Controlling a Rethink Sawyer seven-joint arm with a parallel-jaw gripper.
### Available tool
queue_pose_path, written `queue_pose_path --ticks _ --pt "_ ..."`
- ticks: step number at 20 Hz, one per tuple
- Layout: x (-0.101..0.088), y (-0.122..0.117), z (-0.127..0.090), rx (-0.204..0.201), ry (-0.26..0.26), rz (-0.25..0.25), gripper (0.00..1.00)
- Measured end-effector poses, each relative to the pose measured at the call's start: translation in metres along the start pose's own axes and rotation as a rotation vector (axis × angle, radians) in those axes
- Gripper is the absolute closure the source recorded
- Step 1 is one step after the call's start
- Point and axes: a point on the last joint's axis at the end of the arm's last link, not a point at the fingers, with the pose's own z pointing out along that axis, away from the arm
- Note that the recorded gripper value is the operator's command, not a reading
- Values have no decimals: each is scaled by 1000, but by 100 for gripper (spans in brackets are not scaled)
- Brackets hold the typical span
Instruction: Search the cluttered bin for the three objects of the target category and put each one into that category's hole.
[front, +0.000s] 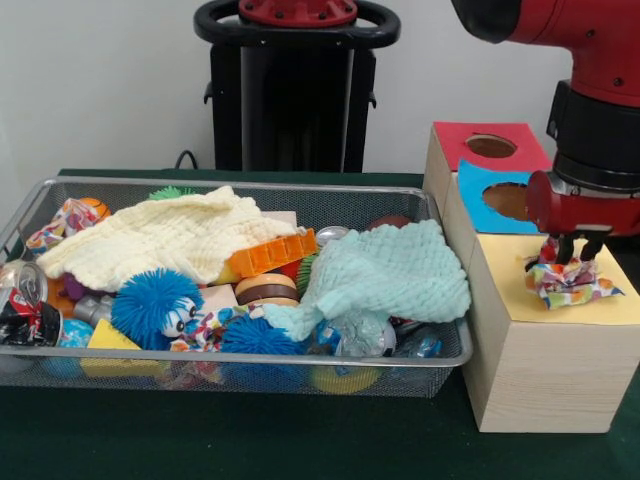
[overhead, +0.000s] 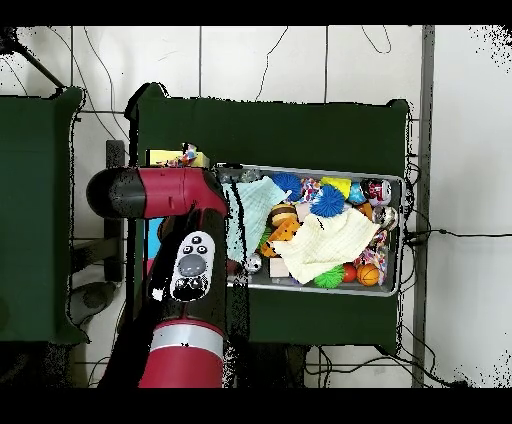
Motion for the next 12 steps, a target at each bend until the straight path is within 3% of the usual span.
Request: queue_pose_path --ticks 12 --pt "-1 -9 24 7 -34 10 100"
